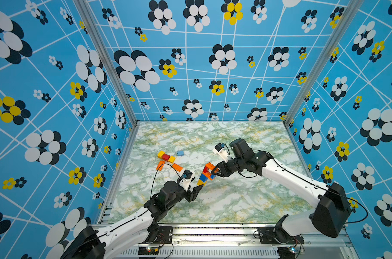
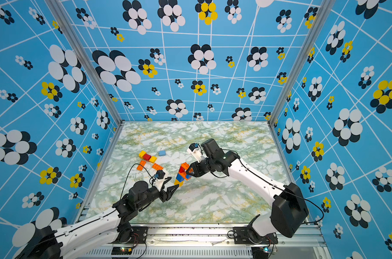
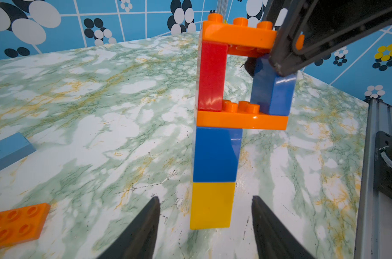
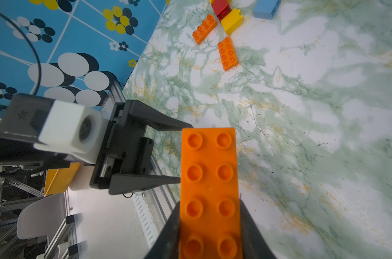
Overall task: Assemble the letter p with lego
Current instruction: Place the lego brick at the center of the board, then move the lego brick at the center of the board.
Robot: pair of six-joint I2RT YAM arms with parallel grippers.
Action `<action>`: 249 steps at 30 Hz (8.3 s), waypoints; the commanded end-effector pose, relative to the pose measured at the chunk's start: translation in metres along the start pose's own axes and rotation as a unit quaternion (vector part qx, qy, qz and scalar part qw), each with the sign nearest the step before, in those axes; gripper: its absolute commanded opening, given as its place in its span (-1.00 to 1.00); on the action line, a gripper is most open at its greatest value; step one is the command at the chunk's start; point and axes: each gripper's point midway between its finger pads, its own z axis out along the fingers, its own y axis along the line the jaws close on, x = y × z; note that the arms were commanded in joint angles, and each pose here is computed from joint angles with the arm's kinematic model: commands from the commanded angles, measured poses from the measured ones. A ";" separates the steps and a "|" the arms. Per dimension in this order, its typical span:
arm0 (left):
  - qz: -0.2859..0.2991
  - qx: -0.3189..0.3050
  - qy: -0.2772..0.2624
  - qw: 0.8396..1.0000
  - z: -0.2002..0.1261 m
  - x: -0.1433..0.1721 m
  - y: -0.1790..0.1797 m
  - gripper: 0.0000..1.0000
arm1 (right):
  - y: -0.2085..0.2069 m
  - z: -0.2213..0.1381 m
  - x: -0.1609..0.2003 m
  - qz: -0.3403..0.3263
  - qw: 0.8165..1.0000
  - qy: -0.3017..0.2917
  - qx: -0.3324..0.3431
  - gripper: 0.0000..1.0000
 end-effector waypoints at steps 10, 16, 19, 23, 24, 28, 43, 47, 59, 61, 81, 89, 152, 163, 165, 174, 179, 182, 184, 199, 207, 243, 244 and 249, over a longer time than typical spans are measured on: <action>0.003 0.024 -0.033 0.999 0.011 -0.024 -0.011 0.16 | 0.019 0.001 -0.005 -0.012 1.000 -0.008 -0.012 -0.52; 0.001 0.027 -0.027 0.999 0.014 -0.022 -0.012 0.03 | 0.020 0.002 -0.007 -0.020 1.000 -0.014 -0.002 -0.53; 0.000 0.027 -0.025 0.999 0.015 -0.022 -0.011 -0.03 | 0.020 0.003 -0.008 -0.021 1.000 -0.015 0.001 -0.54; -0.001 0.028 -0.020 0.999 0.017 -0.021 -0.012 -0.08 | 0.019 0.003 -0.009 -0.020 1.000 -0.015 0.010 -0.54; -0.001 0.029 -0.019 0.999 0.017 -0.021 -0.012 -0.10 | 0.019 0.003 -0.010 -0.020 1.000 -0.015 0.012 -0.54; -0.003 0.023 -0.017 1.000 0.020 -0.021 -0.010 -0.22 | 0.019 0.005 -0.009 -0.023 0.999 -0.014 0.021 -0.55; -0.005 0.020 -0.011 1.000 0.027 -0.021 -0.009 -0.34 | 0.016 0.010 -0.006 -0.017 0.999 -0.006 0.036 -0.45; -0.004 0.012 -0.010 1.000 0.027 -0.022 -0.007 -0.34 | 0.013 0.009 -0.009 -0.016 0.999 -0.014 0.044 -0.30; 0.020 -0.001 -0.002 1.000 0.027 -0.021 -0.006 -0.34 | 0.011 0.003 -0.003 -0.023 0.998 0.004 0.058 0.07; 0.020 -0.002 0.002 1.000 0.028 -0.020 -0.005 -0.35 | 0.013 -0.001 -0.005 -0.028 0.998 -0.003 0.059 0.20; -0.089 -0.158 0.192 0.964 0.130 -0.013 0.057 -0.44 | -0.078 -0.175 -0.004 0.023 0.905 -0.238 0.352 0.30; -0.203 -0.283 0.251 0.903 0.168 -0.015 0.134 -0.47 | -0.080 -0.169 0.048 0.044 0.913 -0.243 0.323 0.27; -0.252 -0.418 0.330 0.808 0.014 0.012 0.244 0.52 | -0.100 -0.117 0.072 0.071 0.931 -0.212 0.290 0.34; -0.313 -0.366 0.326 0.814 0.044 0.052 0.231 0.55 | -0.099 -0.109 0.070 0.075 0.936 -0.209 0.274 0.34; -0.316 -0.360 0.331 0.813 0.047 0.057 0.229 0.54 | -0.100 -0.109 0.072 0.075 0.935 -0.208 0.277 0.34; -0.311 -0.351 0.362 0.806 0.046 0.074 0.215 0.48 | -0.102 -0.107 0.073 0.076 0.935 -0.205 0.279 0.34; -0.291 -0.338 0.376 0.813 0.053 0.074 0.195 0.38 | -0.102 -0.107 0.072 0.076 0.935 -0.204 0.281 0.34; -0.285 -0.328 0.382 0.816 0.059 0.076 0.181 0.30 | -0.103 -0.106 0.072 0.076 0.935 -0.204 0.281 0.34; -0.280 -0.315 0.386 0.820 0.066 0.077 0.167 0.27 | -0.103 -0.105 0.073 0.077 0.935 -0.202 0.281 0.34; -0.266 -0.262 0.367 0.852 0.094 0.084 0.054 0.17 | -0.106 -0.100 0.073 0.078 0.937 -0.192 0.283 0.35; -0.297 -0.207 0.330 0.872 0.099 0.087 0.006 0.21 | -0.108 -0.086 0.071 0.082 0.943 -0.175 0.272 0.36; -0.270 -0.254 0.298 0.880 0.056 0.055 0.033 0.39 | -0.108 -0.083 0.060 0.076 0.944 -0.166 0.275 0.38; -0.269 -0.269 0.292 0.878 0.050 0.051 0.048 0.40 | -0.108 -0.083 0.061 0.076 0.944 -0.167 0.276 0.38; -0.275 -0.346 0.275 0.854 0.017 0.039 0.130 0.44 | -0.108 -0.082 0.061 0.078 0.944 -0.168 0.272 0.38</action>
